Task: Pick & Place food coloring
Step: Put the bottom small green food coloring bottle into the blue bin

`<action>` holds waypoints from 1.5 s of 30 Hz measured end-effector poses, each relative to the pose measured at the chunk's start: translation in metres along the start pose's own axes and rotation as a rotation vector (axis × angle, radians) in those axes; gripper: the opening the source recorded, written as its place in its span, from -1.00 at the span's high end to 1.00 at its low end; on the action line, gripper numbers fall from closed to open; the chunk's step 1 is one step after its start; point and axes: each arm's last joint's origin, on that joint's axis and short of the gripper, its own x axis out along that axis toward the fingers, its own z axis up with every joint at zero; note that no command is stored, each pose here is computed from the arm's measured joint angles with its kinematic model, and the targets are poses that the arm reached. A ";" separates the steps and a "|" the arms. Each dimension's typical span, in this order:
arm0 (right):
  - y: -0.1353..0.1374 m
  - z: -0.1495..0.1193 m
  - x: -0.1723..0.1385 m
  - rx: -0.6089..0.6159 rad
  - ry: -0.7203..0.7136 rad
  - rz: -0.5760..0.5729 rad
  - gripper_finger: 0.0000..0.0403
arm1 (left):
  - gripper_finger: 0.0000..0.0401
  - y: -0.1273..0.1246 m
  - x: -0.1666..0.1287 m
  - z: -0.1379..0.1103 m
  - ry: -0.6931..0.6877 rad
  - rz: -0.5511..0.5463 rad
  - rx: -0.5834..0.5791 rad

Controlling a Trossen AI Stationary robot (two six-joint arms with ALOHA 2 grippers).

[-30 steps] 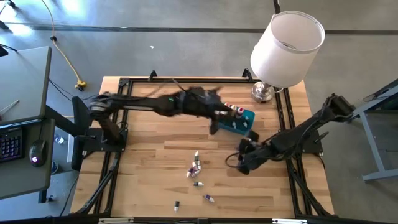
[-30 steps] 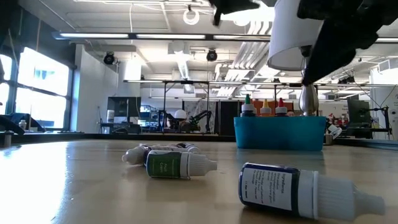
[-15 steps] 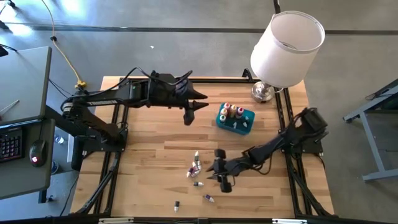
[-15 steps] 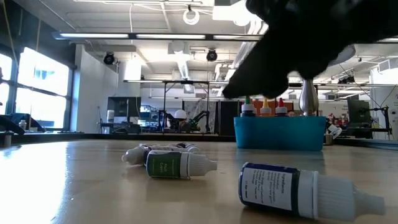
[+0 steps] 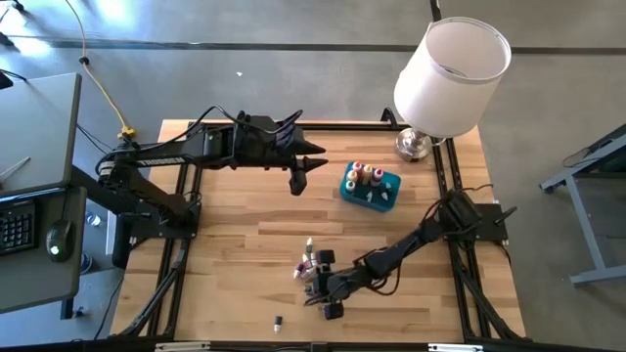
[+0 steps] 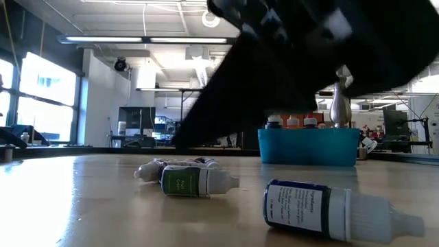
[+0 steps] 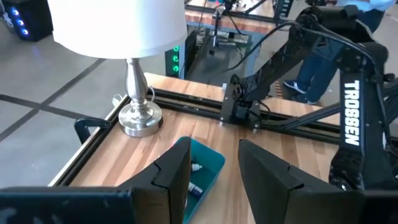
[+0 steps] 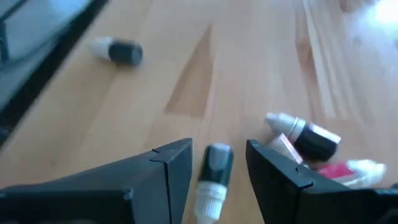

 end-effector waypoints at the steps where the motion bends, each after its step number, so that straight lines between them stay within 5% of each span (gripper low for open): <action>1: 0.000 -0.003 0.002 0.010 0.010 -0.009 0.29 | 0.35 0.000 0.000 -0.001 0.005 0.001 0.001; 13: -0.005 -0.025 0.013 0.056 0.121 -0.090 0.31 | 0.35 0.000 0.000 -0.001 0.012 0.009 0.002; 20: -0.008 -0.017 0.003 -0.039 0.150 -0.069 0.61 | 0.35 0.000 0.000 -0.001 0.011 0.012 0.006; 25: -0.023 0.006 -0.032 -0.123 0.209 -0.141 0.66 | 0.35 0.001 -0.002 0.001 -0.009 0.010 0.005; 30: -0.050 0.034 -0.100 -0.152 0.299 -0.408 0.55 | 0.35 0.001 -0.005 0.004 -0.033 0.008 0.008; 36: -0.090 0.039 -0.178 0.060 0.318 -0.745 0.56 | 0.35 0.002 -0.011 0.007 -0.051 0.045 0.006; 42: -0.132 -0.007 -0.198 0.234 0.326 -0.849 0.77 | 0.35 0.004 -0.013 0.008 -0.056 0.085 0.059; 45: -0.146 -0.030 -0.196 0.310 0.337 -0.769 0.86 | 0.35 0.004 -0.013 0.008 -0.055 0.085 0.059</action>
